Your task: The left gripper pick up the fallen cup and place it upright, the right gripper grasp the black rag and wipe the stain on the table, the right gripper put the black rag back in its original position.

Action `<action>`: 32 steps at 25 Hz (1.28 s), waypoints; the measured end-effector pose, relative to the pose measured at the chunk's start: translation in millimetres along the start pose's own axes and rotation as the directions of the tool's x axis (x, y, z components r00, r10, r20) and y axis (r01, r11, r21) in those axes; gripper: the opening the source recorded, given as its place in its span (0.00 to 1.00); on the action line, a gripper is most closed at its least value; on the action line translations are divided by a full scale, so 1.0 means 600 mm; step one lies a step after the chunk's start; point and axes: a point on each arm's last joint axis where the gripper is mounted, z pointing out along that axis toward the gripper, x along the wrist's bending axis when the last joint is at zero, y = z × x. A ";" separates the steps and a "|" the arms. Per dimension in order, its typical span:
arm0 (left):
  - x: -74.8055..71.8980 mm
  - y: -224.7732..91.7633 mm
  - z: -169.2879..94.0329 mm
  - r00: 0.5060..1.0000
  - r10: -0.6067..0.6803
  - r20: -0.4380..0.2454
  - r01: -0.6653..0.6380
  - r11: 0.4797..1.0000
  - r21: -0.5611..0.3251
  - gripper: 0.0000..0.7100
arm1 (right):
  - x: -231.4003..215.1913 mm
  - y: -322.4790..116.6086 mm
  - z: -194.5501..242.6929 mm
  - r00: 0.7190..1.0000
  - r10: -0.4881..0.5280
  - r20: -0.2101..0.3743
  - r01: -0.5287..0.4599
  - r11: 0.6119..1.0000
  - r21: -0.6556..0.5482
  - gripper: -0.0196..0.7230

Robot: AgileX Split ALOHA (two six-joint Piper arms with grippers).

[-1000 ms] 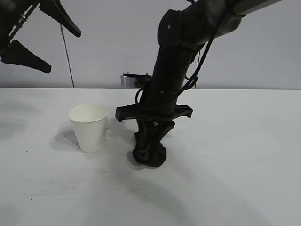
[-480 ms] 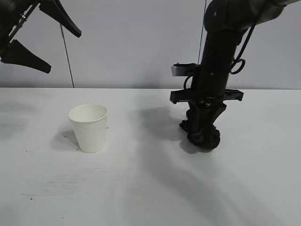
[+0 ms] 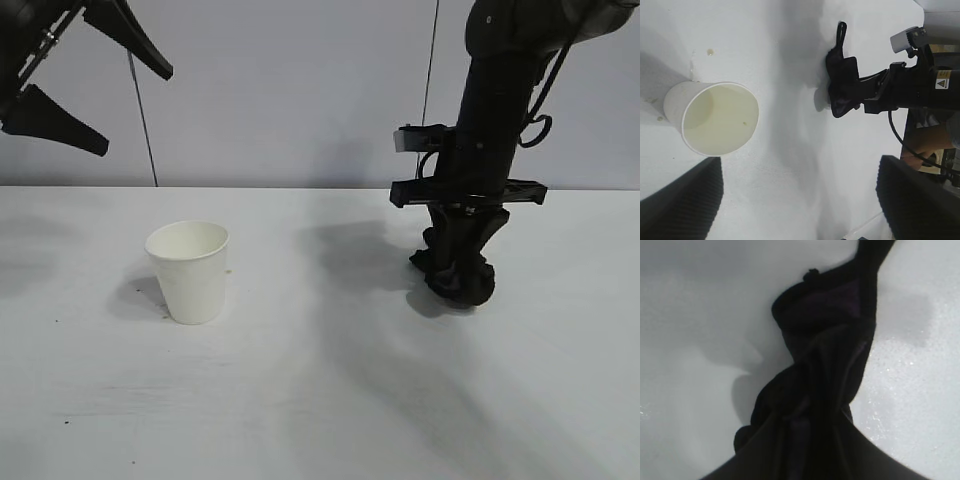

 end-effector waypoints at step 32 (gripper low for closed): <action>0.000 0.000 0.000 0.999 0.033 -0.001 -0.033 0.999 -0.001 0.85 | 0.065 0.008 -0.129 0.908 -0.011 -0.418 -0.090 0.971 -0.222 0.85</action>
